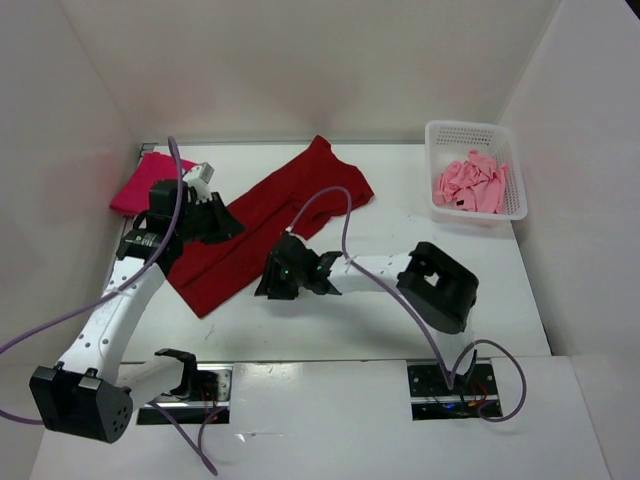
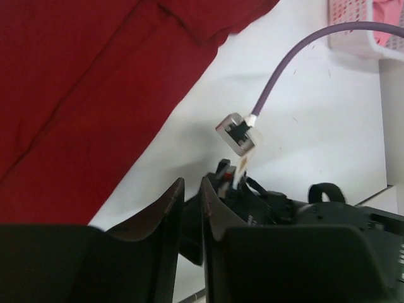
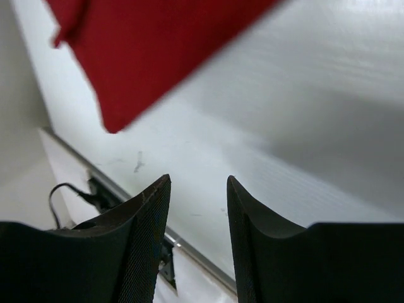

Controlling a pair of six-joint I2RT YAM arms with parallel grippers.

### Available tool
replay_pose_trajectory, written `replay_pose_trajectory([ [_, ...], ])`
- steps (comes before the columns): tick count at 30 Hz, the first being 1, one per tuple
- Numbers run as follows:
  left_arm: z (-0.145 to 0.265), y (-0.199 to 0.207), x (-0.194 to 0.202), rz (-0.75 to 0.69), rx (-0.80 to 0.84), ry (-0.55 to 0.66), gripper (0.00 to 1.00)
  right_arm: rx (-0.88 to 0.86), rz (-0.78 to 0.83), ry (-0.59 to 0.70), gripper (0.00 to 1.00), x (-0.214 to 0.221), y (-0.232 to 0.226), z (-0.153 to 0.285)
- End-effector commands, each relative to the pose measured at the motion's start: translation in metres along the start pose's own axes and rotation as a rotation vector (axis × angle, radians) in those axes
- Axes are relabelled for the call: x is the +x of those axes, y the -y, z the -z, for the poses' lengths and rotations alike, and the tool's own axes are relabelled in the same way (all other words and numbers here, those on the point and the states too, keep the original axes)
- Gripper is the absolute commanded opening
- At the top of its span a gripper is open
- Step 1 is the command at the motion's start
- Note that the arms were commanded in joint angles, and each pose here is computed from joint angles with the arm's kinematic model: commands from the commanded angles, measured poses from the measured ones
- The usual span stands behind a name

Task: Fold and stack the t-shirts
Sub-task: Rotate the tshirt 95 degrees

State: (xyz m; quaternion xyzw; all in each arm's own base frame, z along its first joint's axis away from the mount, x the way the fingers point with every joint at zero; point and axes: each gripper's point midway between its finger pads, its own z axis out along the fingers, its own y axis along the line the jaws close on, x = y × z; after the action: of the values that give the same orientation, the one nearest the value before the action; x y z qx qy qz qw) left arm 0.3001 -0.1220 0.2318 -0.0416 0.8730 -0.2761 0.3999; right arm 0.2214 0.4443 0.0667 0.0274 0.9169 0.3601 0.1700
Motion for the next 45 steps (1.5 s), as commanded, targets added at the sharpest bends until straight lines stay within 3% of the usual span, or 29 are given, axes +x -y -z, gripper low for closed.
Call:
replay_pose_trajectory([
  [1, 0.002, -0.005, 0.011, 0.032, -0.016, -0.017, 0.25, -0.129, -0.129, 0.164, 0.47, -0.042, -0.037, -0.008],
  [6, -0.001, -0.008, 0.0, 0.087, -0.042, 0.021, 0.51, -0.071, -0.21, 0.112, 0.47, -0.02, -0.019, -0.046],
  [10, -0.004, -0.011, -0.007, 0.113, -0.056, 0.045, 0.59, -0.067, -0.258, 0.121, 0.5, -0.023, -0.018, -0.066],
  [14, -0.007, -0.012, -0.014, 0.099, -0.066, 0.052, 0.6, -0.031, -0.285, 0.073, 0.49, -0.011, -0.015, -0.094],
  [17, -0.009, -0.009, -0.023, 0.086, -0.063, 0.058, 0.6, -0.026, -0.32, 0.047, 0.35, -0.006, -0.012, -0.109],
  [18, -0.012, -0.009, -0.021, 0.089, -0.054, 0.042, 0.6, -0.008, -0.321, 0.041, 0.22, -0.004, -0.009, -0.112],
  [20, -0.014, -0.007, -0.021, 0.089, -0.041, 0.037, 0.6, 0.014, -0.294, 0.034, 0.12, -0.003, -0.005, -0.114],
  [22, -0.016, -0.008, -0.017, 0.09, -0.035, 0.029, 0.6, 0.011, -0.262, 0.058, 0.03, -0.01, -0.014, -0.094],
  [27, -0.037, -0.018, -0.013, 0.099, -0.046, 0.007, 0.6, 0.035, -0.195, 0.072, 0.01, -0.011, 0.005, -0.037],
  [28, -0.042, -0.018, -0.012, 0.101, -0.037, -0.002, 0.6, 0.065, -0.2, 0.05, 0.01, -0.004, 0.032, -0.029],
  [29, -0.046, -0.019, -0.014, 0.098, -0.034, 0.004, 0.6, 0.034, -0.199, 0.027, 0.01, -0.004, 0.027, -0.009],
  [34, -0.074, -0.018, -0.026, 0.08, -0.031, -0.007, 0.6, 0.176, -0.142, -0.008, 0.01, 0.019, 0.099, 0.048],
  [39, -0.117, -0.021, -0.029, 0.056, -0.04, -0.038, 0.6, 0.249, -0.212, -0.025, 0.04, 0.021, 0.156, 0.099],
  [41, -0.132, -0.019, -0.033, 0.029, -0.05, -0.038, 0.6, 0.225, -0.232, 0.01, 0.04, 0.013, 0.157, 0.122],
  [45, -0.182, -0.043, -0.033, 0.005, -0.14, -0.057, 0.6, 0.215, -0.259, 0.114, 0.3, -0.009, 0.167, 0.161],
])
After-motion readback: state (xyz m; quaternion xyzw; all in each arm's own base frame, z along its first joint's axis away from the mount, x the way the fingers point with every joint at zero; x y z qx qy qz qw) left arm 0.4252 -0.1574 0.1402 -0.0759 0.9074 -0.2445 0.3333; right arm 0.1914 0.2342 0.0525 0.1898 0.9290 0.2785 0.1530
